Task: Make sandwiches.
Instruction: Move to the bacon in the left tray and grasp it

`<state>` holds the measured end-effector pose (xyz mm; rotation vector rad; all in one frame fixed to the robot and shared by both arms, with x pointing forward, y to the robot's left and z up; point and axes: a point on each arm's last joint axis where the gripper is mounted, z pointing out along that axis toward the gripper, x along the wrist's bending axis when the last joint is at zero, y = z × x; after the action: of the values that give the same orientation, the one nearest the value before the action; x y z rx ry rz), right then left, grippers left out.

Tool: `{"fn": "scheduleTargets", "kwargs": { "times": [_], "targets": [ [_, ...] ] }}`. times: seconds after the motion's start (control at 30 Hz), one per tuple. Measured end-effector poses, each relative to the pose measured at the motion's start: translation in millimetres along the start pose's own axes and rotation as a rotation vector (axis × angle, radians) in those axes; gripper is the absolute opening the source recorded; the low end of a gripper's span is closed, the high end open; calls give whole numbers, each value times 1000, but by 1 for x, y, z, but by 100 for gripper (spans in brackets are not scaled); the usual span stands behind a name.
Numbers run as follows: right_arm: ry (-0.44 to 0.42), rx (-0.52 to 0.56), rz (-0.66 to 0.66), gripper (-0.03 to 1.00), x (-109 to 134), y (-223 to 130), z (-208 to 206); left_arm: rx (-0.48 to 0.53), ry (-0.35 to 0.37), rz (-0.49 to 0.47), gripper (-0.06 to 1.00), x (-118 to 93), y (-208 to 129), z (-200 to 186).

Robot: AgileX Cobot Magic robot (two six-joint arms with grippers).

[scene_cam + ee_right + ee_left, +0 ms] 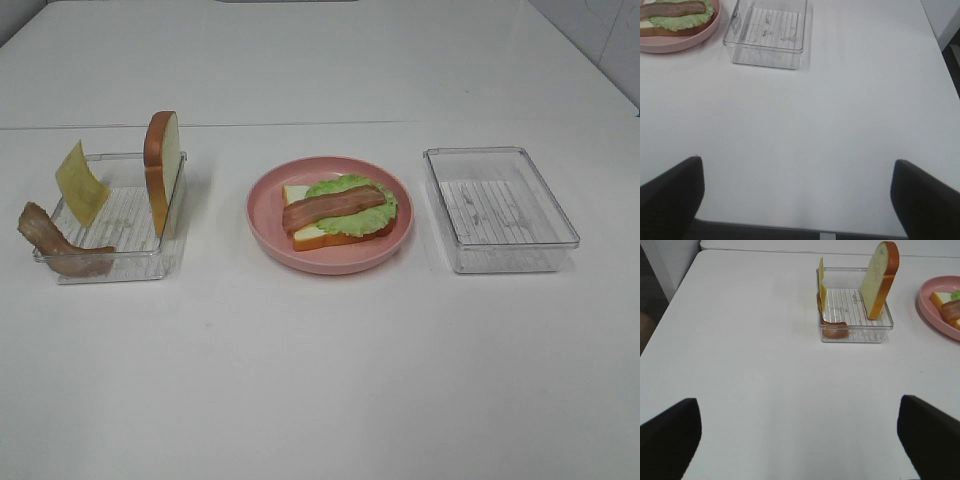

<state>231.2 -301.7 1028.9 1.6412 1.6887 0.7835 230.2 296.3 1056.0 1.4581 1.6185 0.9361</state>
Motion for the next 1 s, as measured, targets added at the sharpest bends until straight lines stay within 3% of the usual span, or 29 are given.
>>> {"fn": "scheduleTargets", "kwargs": {
  "times": [1.0],
  "targets": [
    [0, 0, -1, 98, 0, 0, 0, 0, 0, 0, 99, 0, 0, 0]
  ]
}}
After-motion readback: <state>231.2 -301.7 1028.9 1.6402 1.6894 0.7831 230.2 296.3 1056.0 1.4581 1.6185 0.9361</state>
